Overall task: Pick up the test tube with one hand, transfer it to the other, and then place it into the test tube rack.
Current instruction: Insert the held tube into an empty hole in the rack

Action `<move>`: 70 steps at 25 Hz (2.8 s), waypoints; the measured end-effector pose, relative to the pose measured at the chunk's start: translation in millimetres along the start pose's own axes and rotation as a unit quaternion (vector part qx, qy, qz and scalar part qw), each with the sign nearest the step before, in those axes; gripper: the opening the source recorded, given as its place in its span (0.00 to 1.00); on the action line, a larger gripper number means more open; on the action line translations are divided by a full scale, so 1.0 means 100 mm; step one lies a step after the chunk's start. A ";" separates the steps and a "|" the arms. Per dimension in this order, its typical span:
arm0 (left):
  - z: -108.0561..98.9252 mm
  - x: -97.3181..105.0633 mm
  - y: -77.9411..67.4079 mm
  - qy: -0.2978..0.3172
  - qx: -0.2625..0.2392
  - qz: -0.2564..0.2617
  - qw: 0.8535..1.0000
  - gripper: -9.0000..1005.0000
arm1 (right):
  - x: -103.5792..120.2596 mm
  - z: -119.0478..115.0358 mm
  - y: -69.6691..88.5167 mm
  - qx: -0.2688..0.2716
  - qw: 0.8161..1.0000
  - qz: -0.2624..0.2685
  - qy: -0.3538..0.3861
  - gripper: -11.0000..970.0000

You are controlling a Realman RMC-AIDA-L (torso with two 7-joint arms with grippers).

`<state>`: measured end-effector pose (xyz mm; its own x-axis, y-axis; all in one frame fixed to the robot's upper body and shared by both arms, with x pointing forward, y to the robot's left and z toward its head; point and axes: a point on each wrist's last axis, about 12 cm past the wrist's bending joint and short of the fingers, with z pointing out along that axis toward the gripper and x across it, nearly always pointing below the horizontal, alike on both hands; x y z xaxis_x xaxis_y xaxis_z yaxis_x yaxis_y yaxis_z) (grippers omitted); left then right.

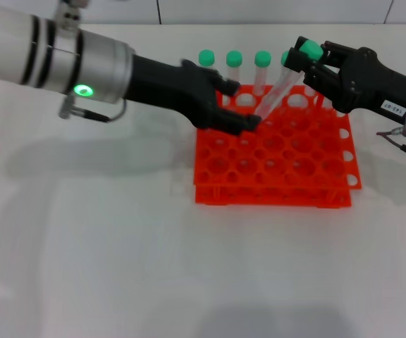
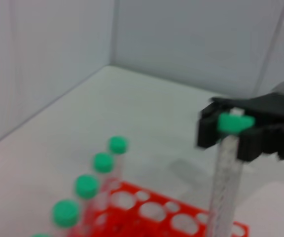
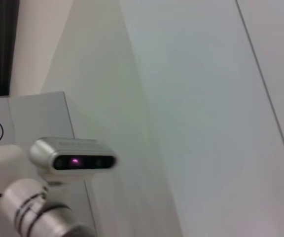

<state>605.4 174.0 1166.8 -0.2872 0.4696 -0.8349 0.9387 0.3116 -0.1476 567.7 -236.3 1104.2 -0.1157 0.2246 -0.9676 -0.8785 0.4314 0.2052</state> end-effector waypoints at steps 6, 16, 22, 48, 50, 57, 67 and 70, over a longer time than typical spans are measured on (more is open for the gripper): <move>-0.42 0.16 -0.05 -0.026 -0.077 -0.003 0.997 0.84 | -0.08 0.00 -0.08 0.011 1.000 -0.020 0.010 0.28; -0.88 0.99 -0.36 -0.134 -0.150 -0.014 0.980 0.89 | -0.18 0.27 -0.19 0.000 0.997 -0.056 0.052 0.28; -0.99 1.54 -0.59 -0.186 -0.194 -0.018 0.963 0.89 | -0.24 0.45 -0.22 -0.004 0.996 -0.070 0.061 0.28; -0.98 2.08 -0.68 -0.206 -0.243 -0.075 0.945 0.88 | -0.07 0.84 -0.30 0.024 0.980 -0.134 0.146 0.28; -0.97 2.08 -0.68 -0.206 -0.242 -0.077 0.945 0.88 | -0.06 0.84 -0.29 0.023 0.978 -0.137 0.152 0.28; -0.97 2.06 -0.66 -0.207 -0.242 -0.074 0.945 0.88 | -0.02 0.87 -0.28 0.014 0.973 -0.147 0.175 0.28; -0.94 2.07 -0.63 -0.210 -0.242 -0.080 0.944 0.88 | 0.01 0.96 -0.28 0.009 0.966 -0.161 0.202 0.28; -0.95 2.07 -0.63 -0.210 -0.244 -0.080 0.943 0.88 | 0.03 0.97 -0.29 0.010 0.963 -0.162 0.214 0.28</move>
<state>468.5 330.0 1053.3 -0.2208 0.0470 -0.9742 0.6607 0.7420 -0.1139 637.4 -163.5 1109.4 -0.0209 -0.3037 -0.9525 -0.8923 0.4355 -0.1192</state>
